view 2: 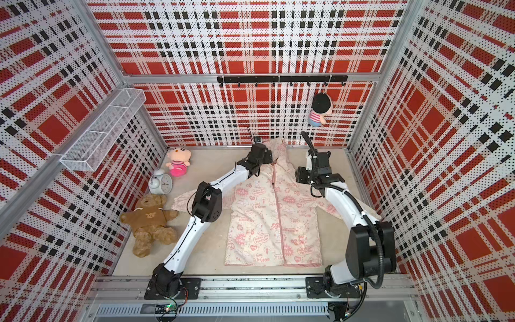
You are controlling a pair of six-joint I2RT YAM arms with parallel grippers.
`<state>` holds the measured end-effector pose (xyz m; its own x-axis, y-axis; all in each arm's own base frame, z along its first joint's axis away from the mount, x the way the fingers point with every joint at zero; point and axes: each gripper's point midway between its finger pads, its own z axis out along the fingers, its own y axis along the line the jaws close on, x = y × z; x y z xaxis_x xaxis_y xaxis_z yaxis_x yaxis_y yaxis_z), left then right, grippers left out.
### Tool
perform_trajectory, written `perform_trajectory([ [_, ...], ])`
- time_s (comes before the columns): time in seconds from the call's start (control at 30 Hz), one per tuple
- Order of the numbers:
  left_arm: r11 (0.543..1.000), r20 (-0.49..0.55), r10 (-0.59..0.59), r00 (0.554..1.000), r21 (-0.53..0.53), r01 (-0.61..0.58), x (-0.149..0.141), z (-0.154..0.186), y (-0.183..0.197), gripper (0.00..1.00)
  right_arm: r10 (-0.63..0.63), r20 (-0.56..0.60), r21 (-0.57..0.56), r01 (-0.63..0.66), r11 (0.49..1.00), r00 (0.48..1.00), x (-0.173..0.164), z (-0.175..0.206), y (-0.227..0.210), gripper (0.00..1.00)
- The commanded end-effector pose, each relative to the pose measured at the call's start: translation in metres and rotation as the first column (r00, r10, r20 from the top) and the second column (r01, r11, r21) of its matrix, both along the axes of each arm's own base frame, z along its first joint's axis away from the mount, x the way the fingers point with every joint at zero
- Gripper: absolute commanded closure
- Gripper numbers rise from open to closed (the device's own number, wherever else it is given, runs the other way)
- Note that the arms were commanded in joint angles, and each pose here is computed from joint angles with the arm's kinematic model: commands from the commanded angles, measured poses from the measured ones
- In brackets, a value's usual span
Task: Unzip the jacket
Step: Smooth out the jacket at the center of the board.
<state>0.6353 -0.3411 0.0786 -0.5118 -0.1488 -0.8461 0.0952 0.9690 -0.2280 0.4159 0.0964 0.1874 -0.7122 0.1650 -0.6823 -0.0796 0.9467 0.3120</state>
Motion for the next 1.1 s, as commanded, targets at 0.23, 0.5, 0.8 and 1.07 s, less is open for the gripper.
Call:
perform_trajectory([
  [0.23, 0.975, -0.056, 0.141, 0.988, -0.167, -0.148, 0.018, -0.001, 0.047, 0.8, 0.005, -0.055, -0.026, -0.006, 1.0, 0.998, -0.026, -0.027, -0.004, 0.51],
  [0.5, 0.887, -0.042, 0.169, 0.985, -0.429, -0.171, -0.003, 0.016, 0.092, 0.5, 0.02, -0.111, -0.018, -0.022, 1.0, 0.994, -0.027, -0.047, 0.0, 0.52],
  [0.8, 0.864, 0.037, 0.114, 0.993, -0.497, -0.08, -0.017, 0.053, 0.082, 0.42, 0.025, -0.121, -0.02, -0.027, 0.999, 0.992, -0.026, -0.051, 0.001, 0.52],
  [1.07, 0.897, 0.156, 0.115, 0.981, -0.442, -0.035, -0.037, 0.112, 0.073, 0.43, 0.046, -0.112, 0.014, -0.045, 0.999, 0.993, -0.012, -0.063, 0.013, 0.51],
])
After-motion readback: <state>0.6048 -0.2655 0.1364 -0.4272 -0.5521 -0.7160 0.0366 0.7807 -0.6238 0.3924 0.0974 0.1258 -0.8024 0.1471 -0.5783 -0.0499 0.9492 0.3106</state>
